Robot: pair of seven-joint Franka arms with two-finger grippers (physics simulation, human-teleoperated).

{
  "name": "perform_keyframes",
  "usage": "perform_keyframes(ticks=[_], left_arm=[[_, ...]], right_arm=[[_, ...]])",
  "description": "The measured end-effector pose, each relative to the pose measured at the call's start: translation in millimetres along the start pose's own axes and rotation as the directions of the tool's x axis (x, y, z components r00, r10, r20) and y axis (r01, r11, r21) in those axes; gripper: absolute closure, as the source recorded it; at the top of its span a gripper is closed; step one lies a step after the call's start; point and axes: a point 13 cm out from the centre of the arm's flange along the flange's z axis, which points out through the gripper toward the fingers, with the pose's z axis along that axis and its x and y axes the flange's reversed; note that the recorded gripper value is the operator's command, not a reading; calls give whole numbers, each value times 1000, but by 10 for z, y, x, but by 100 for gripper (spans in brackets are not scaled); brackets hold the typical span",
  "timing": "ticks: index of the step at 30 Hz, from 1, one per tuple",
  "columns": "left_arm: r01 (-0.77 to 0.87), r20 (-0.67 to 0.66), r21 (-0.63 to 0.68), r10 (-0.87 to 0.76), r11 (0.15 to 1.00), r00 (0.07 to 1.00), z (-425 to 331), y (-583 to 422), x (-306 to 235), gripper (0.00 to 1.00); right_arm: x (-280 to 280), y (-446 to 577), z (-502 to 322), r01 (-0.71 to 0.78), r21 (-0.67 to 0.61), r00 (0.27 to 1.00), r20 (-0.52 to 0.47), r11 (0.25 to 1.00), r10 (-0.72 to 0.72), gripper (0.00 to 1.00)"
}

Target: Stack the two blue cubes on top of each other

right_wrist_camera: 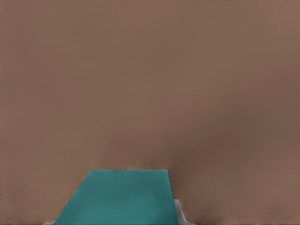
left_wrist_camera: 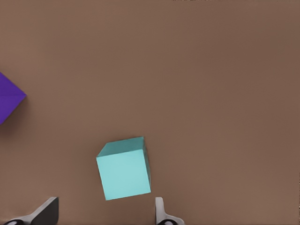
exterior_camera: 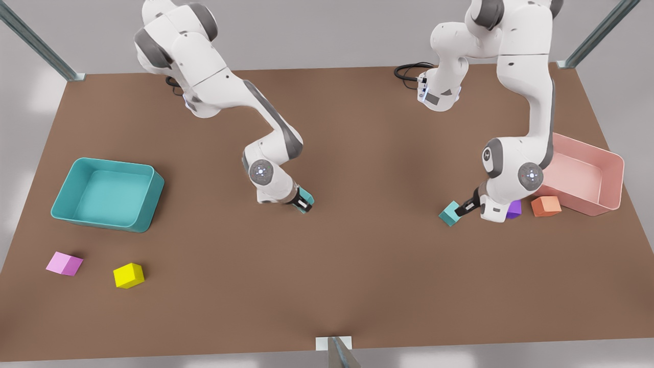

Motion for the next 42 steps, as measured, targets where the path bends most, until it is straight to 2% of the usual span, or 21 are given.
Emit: perform_keyframes(ticks=[5,11,12,13,26,30,33,34,35,36,39,42], left_arm=[[112,25,26,-113,993,993,229,-30,-110,0],[187,14,7,-187,982,982,580,28,-96,0],[195,14,5,-195,981,981,612,29,-97,0],[202,16,5,-202,979,979,628,25,-101,0],[259,-4,-19,-259,966,966,916,11,49,0],[259,-16,-32,-259,965,966,1031,-32,126,0],[260,-25,-43,-262,965,965,1121,-44,174,0],[262,-26,-45,-264,964,964,1136,-44,177,24],[265,-26,-46,-266,963,964,1144,-40,176,40],[268,-25,-46,-269,962,963,1144,-38,170,47],[276,-20,-49,-277,960,961,1139,-33,156,47],[238,14,5,-238,971,971,700,-282,167,45]], right_arm=[[650,500,389,18,-5,1000,16,1000,-18,43],[856,787,664,-49,-19,997,57,999,50,42],[855,790,697,-68,-18,996,61,998,69,31],[839,799,714,-89,-18,994,65,996,90,0],[597,878,542,-322,-56,942,83,945,325,0],[-214,831,17,-450,-77,887,78,890,456,0],[-1229,557,-451,-512,-54,851,107,857,515,0],[-1604,371,-576,-511,-35,850,129,859,511,0],[-1953,171,-765,-491,-17,859,161,871,487,0],[-2193,21,-1092,-432,-1,880,216,902,422,0],[-2300,-239,-2695,-207,48,911,373,977,175,0],[-1964,-766,-4112,-73,101,905,426,992,23,0]])
